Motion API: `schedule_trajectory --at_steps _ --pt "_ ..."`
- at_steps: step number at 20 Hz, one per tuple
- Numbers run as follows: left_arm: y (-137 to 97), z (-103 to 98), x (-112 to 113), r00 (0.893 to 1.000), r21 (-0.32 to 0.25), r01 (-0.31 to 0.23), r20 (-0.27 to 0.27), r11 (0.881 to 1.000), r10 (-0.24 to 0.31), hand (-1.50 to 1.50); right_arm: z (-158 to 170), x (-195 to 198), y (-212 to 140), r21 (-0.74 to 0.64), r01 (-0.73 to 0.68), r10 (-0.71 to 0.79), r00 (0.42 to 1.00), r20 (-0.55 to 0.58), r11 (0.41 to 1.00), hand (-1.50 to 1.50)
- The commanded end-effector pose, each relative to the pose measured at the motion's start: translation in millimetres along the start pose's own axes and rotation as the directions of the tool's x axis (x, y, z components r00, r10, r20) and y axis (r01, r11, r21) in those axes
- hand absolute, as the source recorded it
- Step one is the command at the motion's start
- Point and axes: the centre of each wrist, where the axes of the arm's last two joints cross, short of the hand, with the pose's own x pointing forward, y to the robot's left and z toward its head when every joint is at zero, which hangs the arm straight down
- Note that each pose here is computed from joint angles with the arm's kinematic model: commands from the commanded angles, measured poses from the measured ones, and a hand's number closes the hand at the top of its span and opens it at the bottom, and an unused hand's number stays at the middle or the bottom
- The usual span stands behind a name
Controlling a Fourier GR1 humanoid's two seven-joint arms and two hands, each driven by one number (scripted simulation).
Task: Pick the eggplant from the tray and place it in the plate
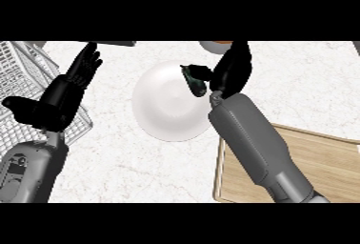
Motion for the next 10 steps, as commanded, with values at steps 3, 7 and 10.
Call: schedule_trajectory --at_steps 3,7,10 --pt "14.4 3.0 -6.9 1.000 0.031 0.016 -0.022 0.999 -0.015 0.00 6.7 0.7 7.2 -0.138 0.254 -0.268 0.959 -0.091 0.957 -1.50" --pt "22.0 9.4 -15.7 0.999 0.059 0.029 -0.043 0.998 -0.026 0.00 25.1 -26.8 13.0 -0.144 0.281 -0.297 0.949 -0.106 0.949 -1.50" --pt "17.9 19.7 -20.2 0.999 0.075 0.012 -0.044 0.997 -0.009 0.00 36.8 -34.8 9.4 -0.143 0.335 -0.350 0.932 -0.099 0.931 -1.50"
